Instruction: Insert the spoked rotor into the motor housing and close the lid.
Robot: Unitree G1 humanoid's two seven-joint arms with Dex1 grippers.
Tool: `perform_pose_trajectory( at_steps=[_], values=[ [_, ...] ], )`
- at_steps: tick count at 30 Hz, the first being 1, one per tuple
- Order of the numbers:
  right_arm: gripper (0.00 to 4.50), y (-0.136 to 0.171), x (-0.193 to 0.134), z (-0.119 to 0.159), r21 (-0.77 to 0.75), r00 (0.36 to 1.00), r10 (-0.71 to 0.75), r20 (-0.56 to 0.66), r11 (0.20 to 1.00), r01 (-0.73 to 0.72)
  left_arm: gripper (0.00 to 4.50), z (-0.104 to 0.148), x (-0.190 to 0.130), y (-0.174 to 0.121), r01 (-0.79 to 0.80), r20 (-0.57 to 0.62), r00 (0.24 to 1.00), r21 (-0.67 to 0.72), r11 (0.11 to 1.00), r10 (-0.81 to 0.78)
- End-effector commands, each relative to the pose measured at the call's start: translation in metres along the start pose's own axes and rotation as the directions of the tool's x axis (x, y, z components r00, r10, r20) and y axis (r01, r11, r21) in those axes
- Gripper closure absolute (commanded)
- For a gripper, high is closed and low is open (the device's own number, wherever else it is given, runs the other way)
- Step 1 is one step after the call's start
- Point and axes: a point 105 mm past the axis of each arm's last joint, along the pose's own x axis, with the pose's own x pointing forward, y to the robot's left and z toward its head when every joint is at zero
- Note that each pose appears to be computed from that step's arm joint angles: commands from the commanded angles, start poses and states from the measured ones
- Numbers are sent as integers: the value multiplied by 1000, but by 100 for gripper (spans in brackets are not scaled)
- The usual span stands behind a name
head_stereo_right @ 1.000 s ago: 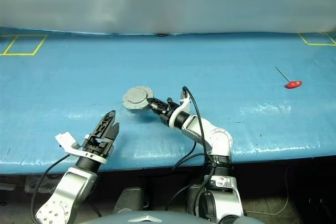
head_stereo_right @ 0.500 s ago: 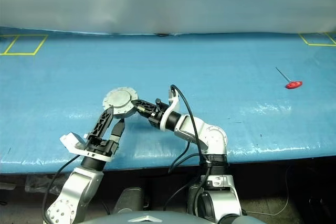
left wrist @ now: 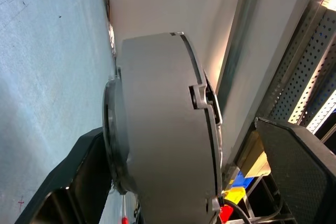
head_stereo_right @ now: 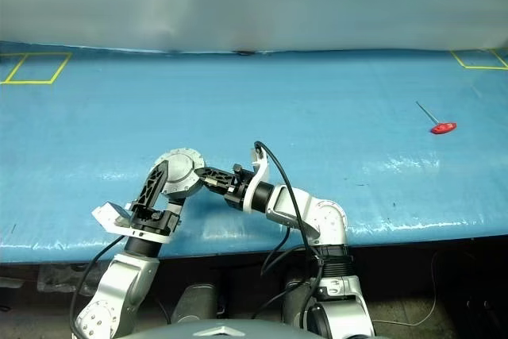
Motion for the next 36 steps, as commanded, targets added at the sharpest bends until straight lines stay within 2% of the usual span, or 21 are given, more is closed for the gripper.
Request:
perform_pose_trajectory(
  at_steps=[1, 4, 5, 7, 11, 12, 20, 24, 34, 36],
  values=[
    [332, 23, 9, -21, 30, 991, 126, -49, 992, -125, 0, -3, 6, -16, 75, 20, 997, -30, 997, -75],
    [332, 24, 9, -21, 29, 991, 128, -50, 992, -126, 0, -4, 7, -16, 69, 22, 997, -37, 997, -69],
    [332, 23, 9, -21, 29, 991, 126, -48, 992, -125, 17, -3, 7, -16, 65, 25, 998, -39, 997, -64],
    [332, 23, 9, -21, 29, 991, 124, -47, 992, -122, 58, -4, 7, -15, 57, 29, 998, -41, 998, -56],
    [332, 23, 7, -22, 21, 991, 122, -51, 992, -121, 195, -5, 7, -14, 50, 28, 998, -46, 998, -48],
    [332, 23, 7, -22, 18, 991, 122, -53, 992, -121, 207, -5, 7, -14, 50, 27, 998, -46, 998, -48],
    [333, 20, 7, -22, -74, 996, 84, -41, 993, -87, 207, -5, 7, -13, 54, 26, 998, -45, 998, -53],
    [333, 23, 6, -21, -107, 993, 109, -35, 988, -113, 207, -5, 7, -13, 56, 27, 998, -42, 998, -55],
    [4, 16, -4, -16, -129, 996, 89, -8, 988, -89, 207, -1, 9, -13, 51, 43, 998, -17, 999, -50],
    [0, 9, -11, -11, -263, 999, 32, 16, 965, -27, 207, 5, 12, -14, 41, 51, 998, 18, 999, -42]
  ],
)
